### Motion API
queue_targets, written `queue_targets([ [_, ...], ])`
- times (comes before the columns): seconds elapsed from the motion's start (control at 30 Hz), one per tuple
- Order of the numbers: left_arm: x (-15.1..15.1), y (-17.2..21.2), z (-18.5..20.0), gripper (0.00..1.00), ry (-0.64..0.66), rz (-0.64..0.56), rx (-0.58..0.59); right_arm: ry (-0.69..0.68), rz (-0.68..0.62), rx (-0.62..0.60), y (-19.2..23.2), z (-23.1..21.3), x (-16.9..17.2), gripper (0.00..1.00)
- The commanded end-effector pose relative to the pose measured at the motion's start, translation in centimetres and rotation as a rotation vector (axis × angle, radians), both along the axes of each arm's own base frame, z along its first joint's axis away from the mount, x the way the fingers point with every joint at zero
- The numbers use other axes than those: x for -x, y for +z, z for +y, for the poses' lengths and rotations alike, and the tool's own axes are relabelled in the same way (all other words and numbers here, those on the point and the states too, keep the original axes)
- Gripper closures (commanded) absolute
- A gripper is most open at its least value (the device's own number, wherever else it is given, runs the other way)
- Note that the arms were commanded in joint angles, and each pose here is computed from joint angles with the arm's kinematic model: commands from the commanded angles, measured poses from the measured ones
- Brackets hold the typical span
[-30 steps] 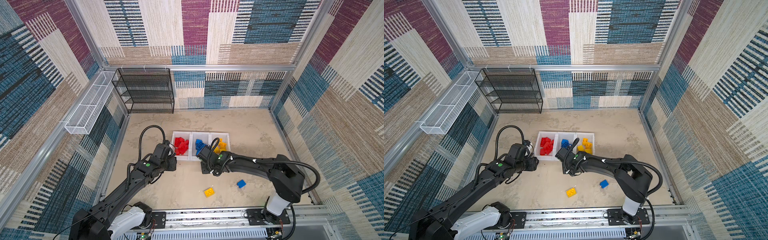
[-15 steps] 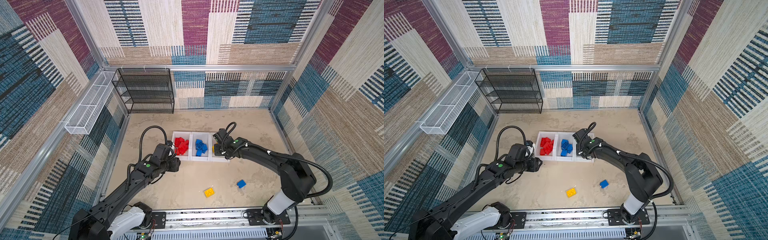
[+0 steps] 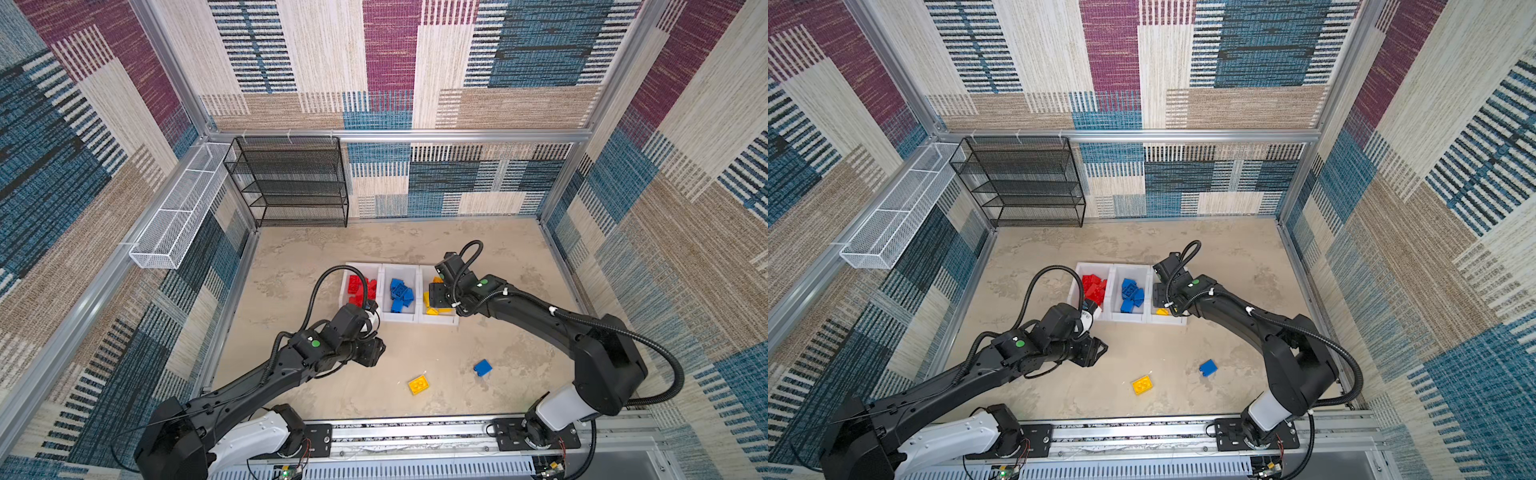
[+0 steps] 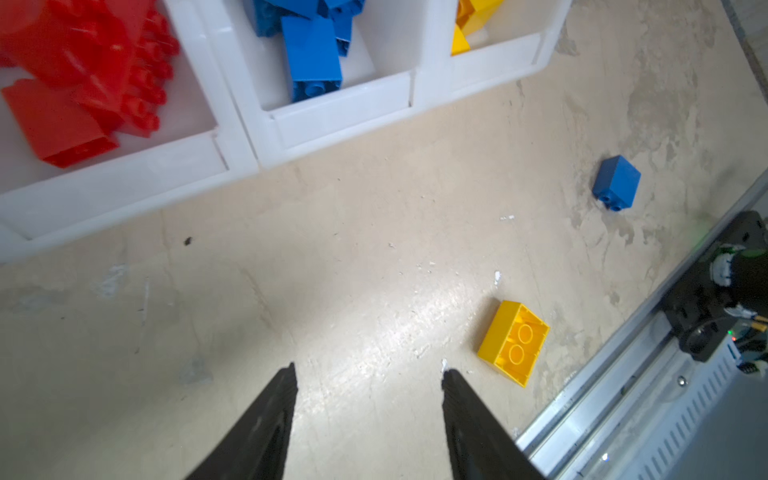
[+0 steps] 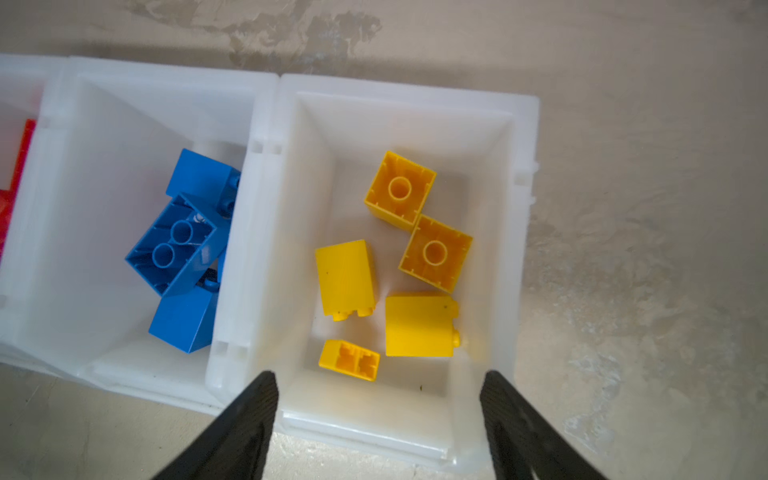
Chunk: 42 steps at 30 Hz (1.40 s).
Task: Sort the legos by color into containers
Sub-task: 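Carry the small yellow brick with the right gripper into the farthest compartment and release, then grasp the large yellow brick on the table with the left gripper while the right withdraws, then carry the yellow brick with the left gripper into the farthest compartment and release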
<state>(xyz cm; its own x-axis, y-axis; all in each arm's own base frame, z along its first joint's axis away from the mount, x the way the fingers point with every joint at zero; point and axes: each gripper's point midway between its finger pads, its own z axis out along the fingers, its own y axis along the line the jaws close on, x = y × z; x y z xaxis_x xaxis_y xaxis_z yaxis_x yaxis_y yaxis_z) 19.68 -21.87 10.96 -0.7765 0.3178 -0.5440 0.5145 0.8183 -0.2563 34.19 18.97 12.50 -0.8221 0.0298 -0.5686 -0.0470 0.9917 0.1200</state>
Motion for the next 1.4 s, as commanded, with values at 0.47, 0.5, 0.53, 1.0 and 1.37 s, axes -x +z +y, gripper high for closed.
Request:
queue_targets([
  [0.47,5.9,-3.3,-10.3,0.40,-0.464,-0.016,-0.104,-0.219,-0.013,-0.083,0.5,-8.6,3.8,0.20],
  [0.5,6.2,-3.5,-10.6,0.40,-0.485,-0.015,-0.113,-0.222,-0.015,-0.085,0.6,-8.7,3.9,0.20],
  [0.53,6.5,-3.8,-10.9,0.40,-0.509,-0.016,-0.123,-0.228,-0.016,-0.086,0.6,-8.9,4.0,0.20],
  [1.0,7.5,-8.0,-12.2,0.46,-0.603,0.015,-0.299,-0.238,0.000,-0.097,-0.1,-9.3,4.8,0.20],
  [1.37,6.2,-7.0,-13.1,0.73,-0.577,-0.033,-0.303,-0.251,-0.011,-0.097,0.2,-9.8,5.2,0.21],
])
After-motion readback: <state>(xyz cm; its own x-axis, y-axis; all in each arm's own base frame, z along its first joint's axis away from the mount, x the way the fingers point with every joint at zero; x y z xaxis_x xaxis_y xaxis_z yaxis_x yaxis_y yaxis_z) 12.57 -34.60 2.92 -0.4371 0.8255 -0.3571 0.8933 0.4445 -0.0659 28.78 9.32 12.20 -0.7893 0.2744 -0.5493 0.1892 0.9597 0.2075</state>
